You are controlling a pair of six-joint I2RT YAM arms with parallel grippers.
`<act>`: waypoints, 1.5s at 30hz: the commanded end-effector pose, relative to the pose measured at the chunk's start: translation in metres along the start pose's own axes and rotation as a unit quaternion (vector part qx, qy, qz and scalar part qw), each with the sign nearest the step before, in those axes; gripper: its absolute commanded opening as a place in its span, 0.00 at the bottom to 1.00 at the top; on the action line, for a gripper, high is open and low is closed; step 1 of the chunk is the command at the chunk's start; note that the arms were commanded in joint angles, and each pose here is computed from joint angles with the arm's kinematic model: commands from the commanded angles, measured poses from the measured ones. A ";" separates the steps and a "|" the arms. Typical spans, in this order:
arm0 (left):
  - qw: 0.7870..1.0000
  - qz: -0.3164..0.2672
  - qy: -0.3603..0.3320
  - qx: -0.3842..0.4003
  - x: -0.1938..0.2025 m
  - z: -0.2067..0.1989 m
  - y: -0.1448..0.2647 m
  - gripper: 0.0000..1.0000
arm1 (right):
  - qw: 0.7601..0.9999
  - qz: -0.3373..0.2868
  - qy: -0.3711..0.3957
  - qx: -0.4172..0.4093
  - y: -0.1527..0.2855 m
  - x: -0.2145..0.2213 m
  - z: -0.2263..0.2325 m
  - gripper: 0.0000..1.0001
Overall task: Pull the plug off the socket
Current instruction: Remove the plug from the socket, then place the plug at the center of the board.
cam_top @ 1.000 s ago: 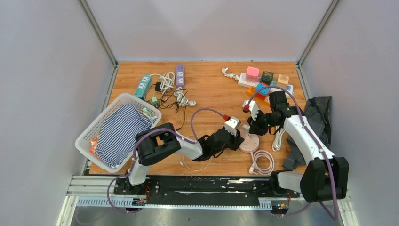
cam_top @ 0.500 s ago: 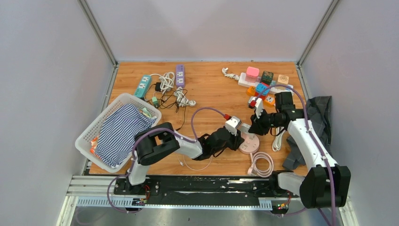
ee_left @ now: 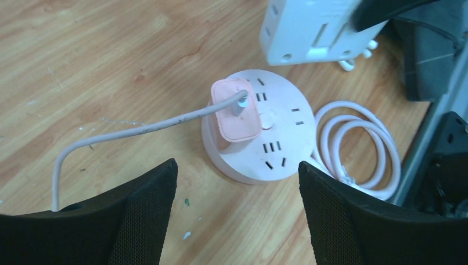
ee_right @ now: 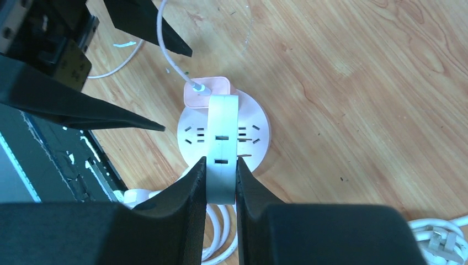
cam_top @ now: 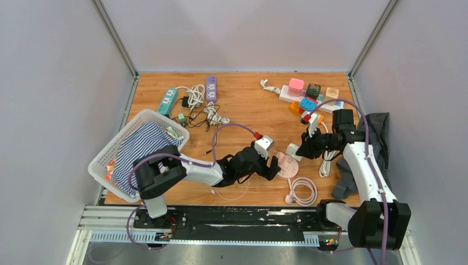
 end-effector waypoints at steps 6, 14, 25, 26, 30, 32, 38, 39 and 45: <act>0.992 -0.049 -0.100 0.053 -0.019 0.015 0.061 0.87 | 0.994 -0.016 0.021 -0.106 0.005 0.008 0.021 0.00; 0.970 -0.109 -0.151 0.153 -0.045 0.007 0.085 1.00 | 0.978 -0.033 0.059 -0.197 0.007 0.015 0.040 0.00; 0.943 -0.090 -0.145 0.286 -0.050 -0.015 0.058 0.97 | 0.960 -0.017 0.067 -0.270 0.004 0.022 0.046 0.00; 0.942 -0.086 -0.144 0.290 -0.049 -0.016 0.054 0.96 | 0.960 -0.017 0.069 -0.271 0.004 0.023 0.047 0.00; 0.936 -0.075 -0.133 0.316 -0.049 -0.022 0.041 0.84 | 0.959 -0.014 0.071 -0.274 0.003 0.024 0.047 0.00; 0.935 -0.069 -0.119 0.327 -0.049 -0.025 0.037 0.77 | 0.959 -0.013 0.070 -0.274 0.002 0.024 0.047 0.00; 0.933 -0.054 -0.099 0.341 -0.047 -0.028 0.028 0.56 | 0.959 -0.012 0.072 -0.275 0.002 0.024 0.047 0.00; 0.933 -0.053 -0.098 0.343 -0.046 -0.029 0.027 0.52 | 0.959 -0.011 0.072 -0.275 0.002 0.024 0.047 0.00; 0.932 -0.048 -0.087 0.348 -0.047 -0.030 0.025 0.28 | 0.959 -0.009 0.071 -0.274 0.002 0.025 0.047 0.00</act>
Point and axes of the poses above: each gripper's point midway between its finger pads, its own y axis back along the fingers, its own z axis along the line the jaws close on, x = y × z, the point moved 10 cm from there along y, back along the fingers, and after that the axes turned 12 degrees about -y, right-handed, at the moved point
